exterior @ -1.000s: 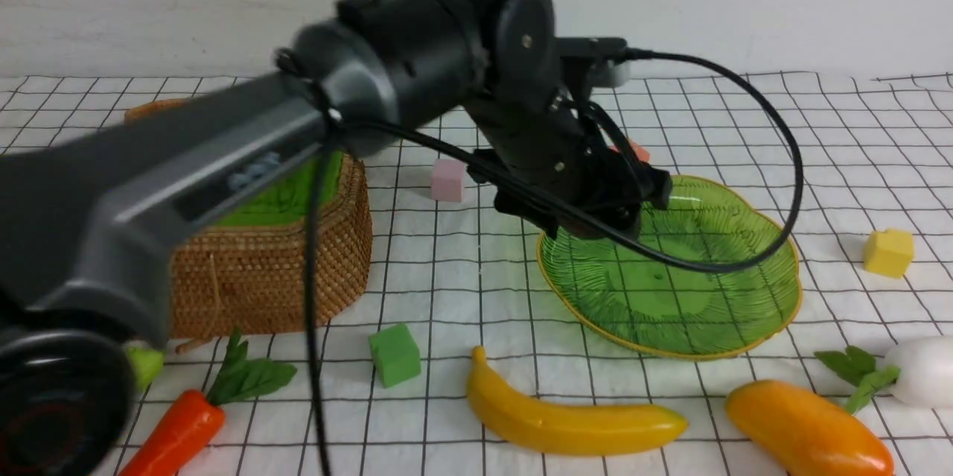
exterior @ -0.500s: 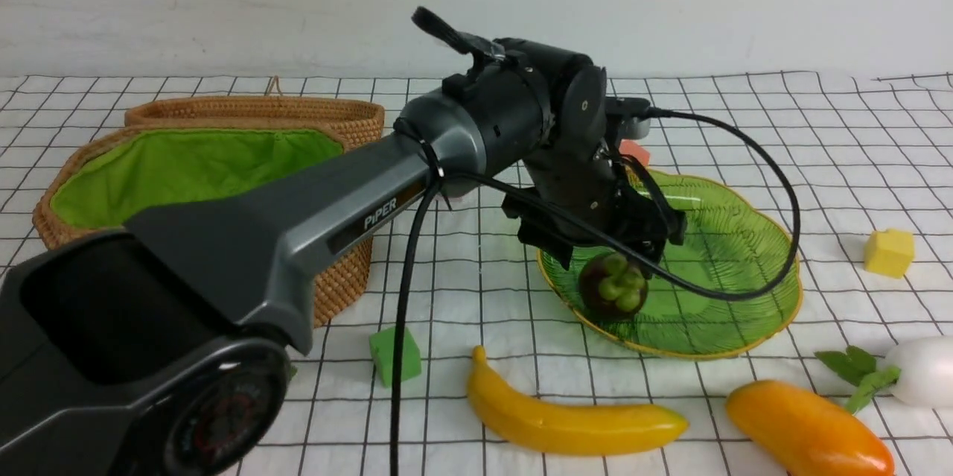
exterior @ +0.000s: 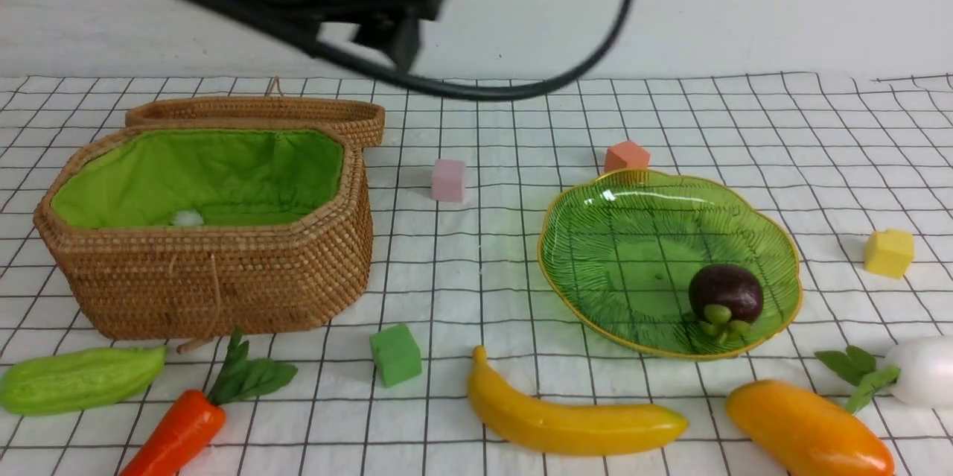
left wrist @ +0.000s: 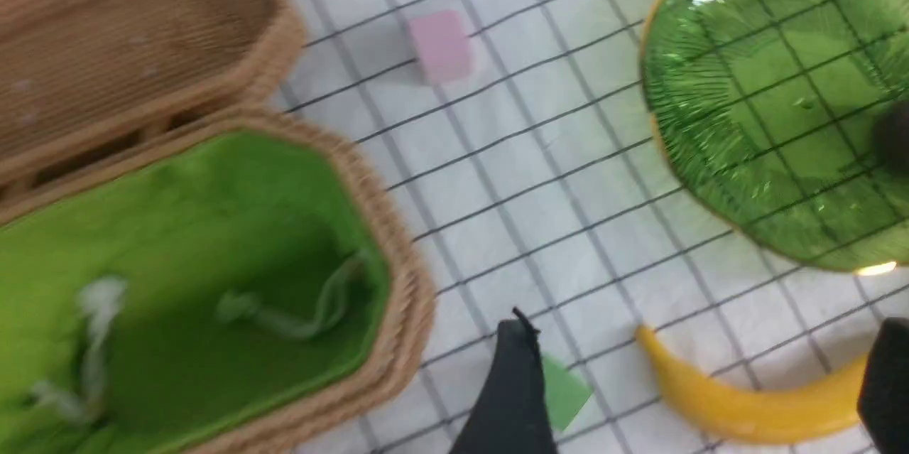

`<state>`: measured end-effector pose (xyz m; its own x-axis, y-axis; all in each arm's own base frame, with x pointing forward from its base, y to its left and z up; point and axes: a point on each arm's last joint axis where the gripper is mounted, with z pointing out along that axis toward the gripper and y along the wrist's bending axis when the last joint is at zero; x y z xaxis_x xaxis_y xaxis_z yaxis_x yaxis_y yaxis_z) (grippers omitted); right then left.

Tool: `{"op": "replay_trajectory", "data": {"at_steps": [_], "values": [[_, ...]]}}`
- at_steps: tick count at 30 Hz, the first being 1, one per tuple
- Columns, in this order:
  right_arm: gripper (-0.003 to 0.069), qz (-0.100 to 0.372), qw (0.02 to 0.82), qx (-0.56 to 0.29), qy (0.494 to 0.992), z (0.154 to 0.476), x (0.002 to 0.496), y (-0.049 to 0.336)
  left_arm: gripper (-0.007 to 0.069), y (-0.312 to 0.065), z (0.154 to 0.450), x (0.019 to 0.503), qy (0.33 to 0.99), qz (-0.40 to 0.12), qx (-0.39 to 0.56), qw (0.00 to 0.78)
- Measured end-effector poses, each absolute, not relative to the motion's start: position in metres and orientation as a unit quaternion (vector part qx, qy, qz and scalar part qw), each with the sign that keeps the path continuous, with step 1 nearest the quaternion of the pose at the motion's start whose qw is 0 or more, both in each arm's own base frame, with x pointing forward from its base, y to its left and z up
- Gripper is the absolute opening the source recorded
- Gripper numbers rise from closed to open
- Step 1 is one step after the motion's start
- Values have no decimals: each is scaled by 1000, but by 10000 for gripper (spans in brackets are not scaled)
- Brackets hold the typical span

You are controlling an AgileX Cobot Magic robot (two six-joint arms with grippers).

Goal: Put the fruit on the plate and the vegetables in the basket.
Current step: Use the left arm to grab a carrot and put it into the left basket

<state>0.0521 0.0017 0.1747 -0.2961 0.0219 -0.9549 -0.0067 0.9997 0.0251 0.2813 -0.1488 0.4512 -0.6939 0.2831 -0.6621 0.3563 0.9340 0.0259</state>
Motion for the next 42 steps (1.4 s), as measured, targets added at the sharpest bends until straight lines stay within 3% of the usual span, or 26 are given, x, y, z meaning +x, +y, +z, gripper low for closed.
{"op": "replay_trajectory", "data": {"at_steps": [3,7,10,13,15,27,30,34,36,41,42], "values": [[243,12,593,5,805,175,52,2,538,-110,436,240,933,-31,156,324],[243,12,593,5,805,175,52,2,489,-59,377,187,940,-17,89,328],[243,12,593,5,805,175,52,2,468,-44,327,173,944,-18,52,324],[243,12,593,5,805,175,52,2,461,-37,297,171,950,-14,30,309],[243,12,593,5,805,175,52,2,457,-32,263,177,964,-2,13,267],[243,12,593,5,805,175,52,2,451,-38,158,245,994,25,-10,109],[243,12,593,5,805,175,52,2,418,-41,154,255,995,25,-1,92],[243,12,593,5,805,175,52,2,285,-44,157,257,997,15,32,70],[243,12,593,5,805,175,52,2,288,-45,160,255,997,10,39,61],[243,12,593,5,805,175,52,2,291,-49,206,247,994,-21,74,72],[243,12,593,5,805,175,52,2,291,-49,228,243,991,-26,89,96]]}}
